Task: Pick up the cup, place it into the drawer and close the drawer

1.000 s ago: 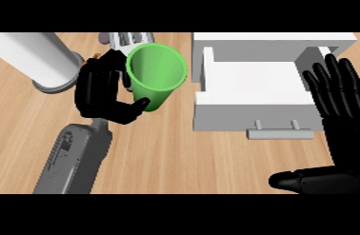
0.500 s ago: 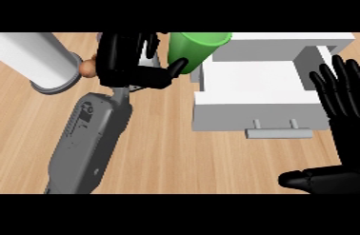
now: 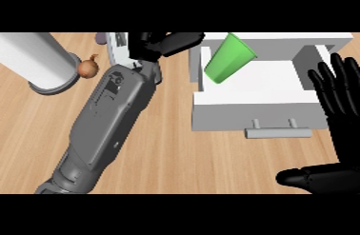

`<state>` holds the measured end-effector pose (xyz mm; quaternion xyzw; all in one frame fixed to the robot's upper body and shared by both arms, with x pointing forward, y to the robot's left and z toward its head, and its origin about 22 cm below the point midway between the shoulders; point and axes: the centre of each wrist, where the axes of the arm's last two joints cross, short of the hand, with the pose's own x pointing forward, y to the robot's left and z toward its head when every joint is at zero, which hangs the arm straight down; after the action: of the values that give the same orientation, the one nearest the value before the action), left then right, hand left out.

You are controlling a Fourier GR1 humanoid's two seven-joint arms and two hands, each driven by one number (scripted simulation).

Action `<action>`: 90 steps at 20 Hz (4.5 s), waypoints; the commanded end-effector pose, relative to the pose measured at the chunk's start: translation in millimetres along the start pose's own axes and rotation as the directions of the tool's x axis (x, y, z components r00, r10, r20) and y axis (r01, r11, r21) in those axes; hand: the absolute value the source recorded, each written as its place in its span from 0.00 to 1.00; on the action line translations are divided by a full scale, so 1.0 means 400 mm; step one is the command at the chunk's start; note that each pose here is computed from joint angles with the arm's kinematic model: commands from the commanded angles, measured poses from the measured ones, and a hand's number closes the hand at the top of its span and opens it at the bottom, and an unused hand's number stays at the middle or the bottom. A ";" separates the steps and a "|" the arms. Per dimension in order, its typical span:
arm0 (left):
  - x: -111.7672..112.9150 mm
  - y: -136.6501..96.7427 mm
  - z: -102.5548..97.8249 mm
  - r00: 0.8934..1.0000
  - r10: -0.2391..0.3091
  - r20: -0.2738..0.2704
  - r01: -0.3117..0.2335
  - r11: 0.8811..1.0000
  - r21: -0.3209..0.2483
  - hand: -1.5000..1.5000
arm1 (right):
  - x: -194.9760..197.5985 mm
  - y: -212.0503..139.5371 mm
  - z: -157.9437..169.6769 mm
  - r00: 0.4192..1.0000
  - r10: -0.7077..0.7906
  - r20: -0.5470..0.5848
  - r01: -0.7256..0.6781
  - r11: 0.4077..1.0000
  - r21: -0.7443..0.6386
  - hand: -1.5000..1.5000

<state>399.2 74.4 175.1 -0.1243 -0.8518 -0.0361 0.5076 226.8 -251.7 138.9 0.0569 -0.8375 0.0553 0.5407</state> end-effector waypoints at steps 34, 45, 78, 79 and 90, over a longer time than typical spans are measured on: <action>-0.168 -0.115 -0.033 0.912 -0.361 -0.194 0.349 0.932 -0.096 0.00 | -0.021 0.015 -0.031 0.999 -0.025 0.027 0.023 0.996 0.086 0.00; -0.129 -0.152 -0.042 0.982 -0.150 -0.112 0.146 0.988 -0.042 0.00 | -0.013 -0.013 -0.012 0.993 -0.114 0.037 0.110 0.989 0.102 0.00; -0.040 0.325 0.303 0.984 0.120 -0.133 -0.085 0.967 0.241 0.00 | -0.052 -0.013 0.003 0.883 0.466 -0.049 -0.419 0.831 0.366 1.00; -0.022 0.346 0.323 0.983 0.135 -0.128 -0.107 0.973 0.202 0.00 | -0.054 -0.003 -0.002 0.856 0.515 -0.033 -0.466 0.799 0.380 1.00; -0.027 0.479 0.479 0.984 0.126 -0.128 -0.094 0.968 0.231 0.00 | -0.247 0.073 -0.017 0.648 0.757 0.084 -0.683 0.528 0.505 1.00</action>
<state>300.8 270.9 75.8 -0.1099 -0.8031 0.0731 0.5810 256.5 -231.9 75.0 -0.1449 -0.7148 0.4623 0.5043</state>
